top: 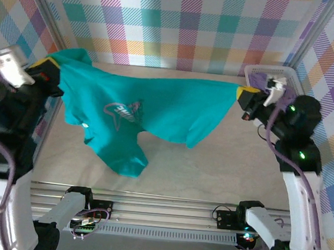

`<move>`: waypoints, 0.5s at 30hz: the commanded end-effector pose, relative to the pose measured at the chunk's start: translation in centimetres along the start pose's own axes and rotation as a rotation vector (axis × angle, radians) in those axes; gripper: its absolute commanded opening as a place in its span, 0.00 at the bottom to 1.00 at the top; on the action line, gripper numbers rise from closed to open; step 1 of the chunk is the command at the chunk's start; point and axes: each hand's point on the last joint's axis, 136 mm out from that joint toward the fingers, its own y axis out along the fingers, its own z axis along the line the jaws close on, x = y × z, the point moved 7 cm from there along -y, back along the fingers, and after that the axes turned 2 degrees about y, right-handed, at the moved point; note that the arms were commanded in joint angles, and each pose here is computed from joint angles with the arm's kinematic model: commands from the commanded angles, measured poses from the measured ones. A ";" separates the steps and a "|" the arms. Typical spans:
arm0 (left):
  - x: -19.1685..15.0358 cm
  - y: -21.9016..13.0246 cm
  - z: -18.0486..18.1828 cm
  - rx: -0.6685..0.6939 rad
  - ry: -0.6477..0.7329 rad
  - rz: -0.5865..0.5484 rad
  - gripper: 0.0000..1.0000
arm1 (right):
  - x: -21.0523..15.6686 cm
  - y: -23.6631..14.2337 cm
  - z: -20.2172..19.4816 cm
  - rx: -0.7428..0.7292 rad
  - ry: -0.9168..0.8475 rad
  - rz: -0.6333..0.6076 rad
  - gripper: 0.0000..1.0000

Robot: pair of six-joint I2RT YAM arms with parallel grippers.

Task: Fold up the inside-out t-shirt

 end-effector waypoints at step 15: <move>-7.0 18.6 3.9 0.197 0.079 0.273 0.00 | 0.7 9.7 -7.7 -0.187 -0.016 -0.017 0.00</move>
